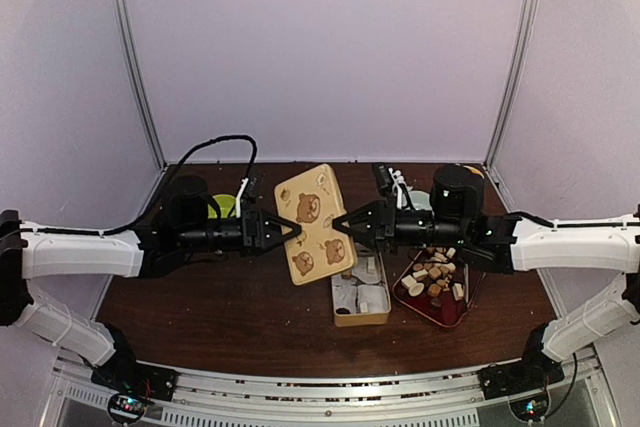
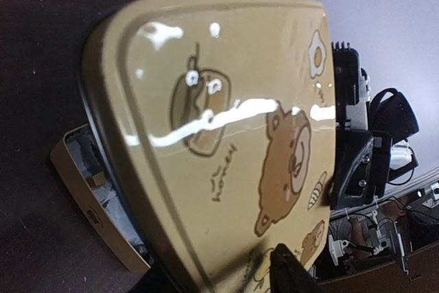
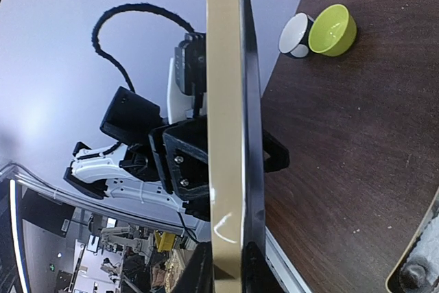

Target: Pack the chocolate

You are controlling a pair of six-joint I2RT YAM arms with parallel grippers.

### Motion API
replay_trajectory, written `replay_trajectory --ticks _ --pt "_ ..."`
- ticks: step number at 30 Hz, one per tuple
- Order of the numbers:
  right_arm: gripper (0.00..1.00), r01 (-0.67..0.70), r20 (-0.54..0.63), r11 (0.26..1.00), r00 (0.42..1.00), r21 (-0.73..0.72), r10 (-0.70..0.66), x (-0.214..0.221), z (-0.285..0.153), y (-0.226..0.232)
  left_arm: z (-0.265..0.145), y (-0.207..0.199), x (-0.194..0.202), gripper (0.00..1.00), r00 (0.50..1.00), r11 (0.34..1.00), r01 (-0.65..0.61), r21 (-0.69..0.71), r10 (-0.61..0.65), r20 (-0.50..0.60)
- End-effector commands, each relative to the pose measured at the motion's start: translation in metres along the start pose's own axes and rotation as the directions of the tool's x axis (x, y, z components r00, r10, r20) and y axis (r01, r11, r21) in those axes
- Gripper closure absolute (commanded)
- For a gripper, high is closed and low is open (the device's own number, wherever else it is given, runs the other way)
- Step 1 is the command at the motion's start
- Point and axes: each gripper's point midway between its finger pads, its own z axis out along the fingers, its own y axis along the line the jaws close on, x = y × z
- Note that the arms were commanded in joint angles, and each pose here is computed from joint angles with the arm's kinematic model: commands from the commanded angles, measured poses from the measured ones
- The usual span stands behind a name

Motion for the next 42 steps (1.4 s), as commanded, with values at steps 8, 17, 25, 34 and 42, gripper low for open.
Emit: replay_trajectory --ticks 8,17,25,34,42 --pt "0.82 -0.019 -0.009 0.962 1.0 0.271 0.022 0.012 -0.025 -0.092 0.031 -0.007 -0.024 0.61 0.998 0.998 -0.034 0.056 0.031 0.049" --pt "0.83 0.0 -0.042 0.897 0.999 0.441 0.02 0.01 -0.046 -0.14 0.061 0.022 -0.016 0.64 1.0 1.0 0.02 0.008 -0.02 0.022" --pt "0.83 0.025 -0.099 0.845 0.995 0.533 0.033 0.019 -0.053 -0.174 0.091 0.039 -0.003 0.67 0.998 0.999 0.051 -0.01 -0.051 -0.028" --pt "0.81 0.035 -0.143 0.806 0.988 0.591 0.062 0.031 -0.056 -0.202 0.098 0.053 0.015 0.67 0.993 0.995 0.103 -0.012 -0.103 -0.06" --pt "0.75 0.049 -0.158 0.77 0.985 0.636 0.068 0.036 -0.065 -0.214 0.101 0.054 0.026 0.67 0.989 0.992 0.128 -0.002 -0.128 -0.068"
